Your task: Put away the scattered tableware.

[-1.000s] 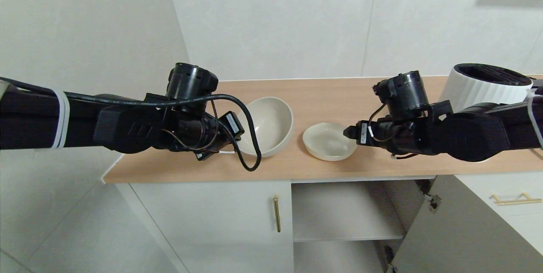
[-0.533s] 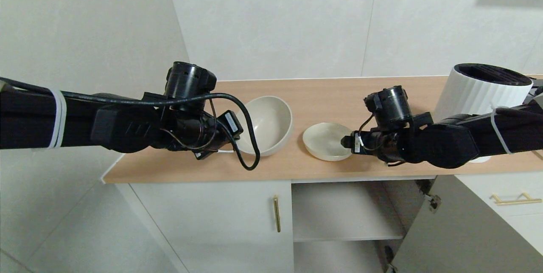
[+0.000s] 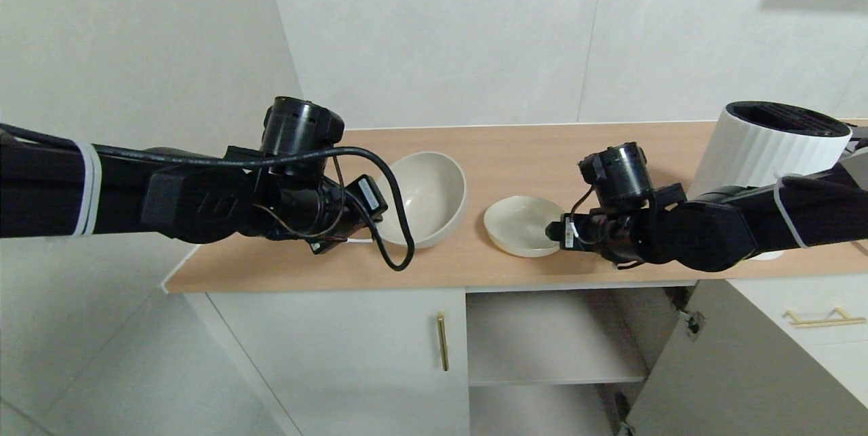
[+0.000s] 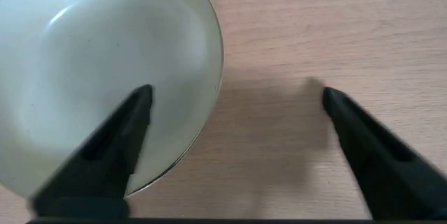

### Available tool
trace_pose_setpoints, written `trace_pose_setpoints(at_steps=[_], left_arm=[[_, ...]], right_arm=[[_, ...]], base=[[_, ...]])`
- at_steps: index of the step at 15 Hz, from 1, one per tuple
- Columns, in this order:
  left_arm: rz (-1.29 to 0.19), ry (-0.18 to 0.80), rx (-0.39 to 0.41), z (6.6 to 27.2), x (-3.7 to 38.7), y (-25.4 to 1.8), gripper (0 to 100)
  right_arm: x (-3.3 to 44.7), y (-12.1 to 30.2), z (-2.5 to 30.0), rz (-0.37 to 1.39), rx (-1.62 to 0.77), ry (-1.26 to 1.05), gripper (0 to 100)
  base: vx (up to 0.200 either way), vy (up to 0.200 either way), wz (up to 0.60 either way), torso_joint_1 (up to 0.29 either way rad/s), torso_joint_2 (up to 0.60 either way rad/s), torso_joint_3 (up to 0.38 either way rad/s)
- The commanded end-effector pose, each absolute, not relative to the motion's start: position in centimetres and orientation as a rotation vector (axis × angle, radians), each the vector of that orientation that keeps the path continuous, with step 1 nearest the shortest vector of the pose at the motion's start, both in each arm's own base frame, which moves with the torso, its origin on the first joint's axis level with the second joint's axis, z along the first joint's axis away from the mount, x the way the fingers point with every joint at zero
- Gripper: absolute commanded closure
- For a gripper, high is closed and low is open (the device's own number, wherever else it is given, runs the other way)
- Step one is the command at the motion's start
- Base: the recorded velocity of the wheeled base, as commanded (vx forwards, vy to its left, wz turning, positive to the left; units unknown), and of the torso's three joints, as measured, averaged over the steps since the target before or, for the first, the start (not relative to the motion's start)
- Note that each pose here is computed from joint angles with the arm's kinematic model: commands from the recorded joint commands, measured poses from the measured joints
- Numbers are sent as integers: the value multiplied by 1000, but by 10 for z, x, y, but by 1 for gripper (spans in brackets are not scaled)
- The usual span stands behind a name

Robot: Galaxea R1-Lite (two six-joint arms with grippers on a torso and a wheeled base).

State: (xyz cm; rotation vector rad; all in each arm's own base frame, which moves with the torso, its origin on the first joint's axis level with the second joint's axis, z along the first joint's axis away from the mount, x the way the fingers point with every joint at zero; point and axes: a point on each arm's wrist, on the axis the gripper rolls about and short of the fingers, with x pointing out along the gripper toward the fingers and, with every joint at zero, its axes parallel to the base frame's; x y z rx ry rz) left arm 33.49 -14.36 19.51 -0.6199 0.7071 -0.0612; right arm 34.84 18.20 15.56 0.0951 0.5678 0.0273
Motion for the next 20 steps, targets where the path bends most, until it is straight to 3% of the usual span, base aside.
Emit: trace_pose_setpoints(at_steps=[1, 9, 12, 16, 17, 20], left_arm=[[-62, 706, -620, 196, 335, -144, 100], [-61, 707, -620, 196, 334, -143, 100], [-77, 690, -607, 206, 320, -137, 100], [-114, 685, -519, 213, 280, -120, 100], [-144, 655, -492, 223, 261, -112, 100], [-219, 635, -468, 232, 228, -99, 100]], right_arm=[[349, 182, 155, 27, 96, 568, 100], [347, 182, 158, 29, 99, 563, 100], [336, 175, 176, 47, 120, 538, 100], [298, 157, 202, 167, 168, 535, 100], [277, 148, 209, 225, 182, 541, 100], [240, 128, 222, 244, 178, 573, 100]], base=[[0, 0, 0, 0, 0, 0], [0, 0, 0, 0, 0, 0], [0, 0, 0, 0, 0, 0], [0, 0, 0, 0, 0, 0], [0, 0, 0, 0, 0, 0], [0, 0, 0, 0, 0, 0]])
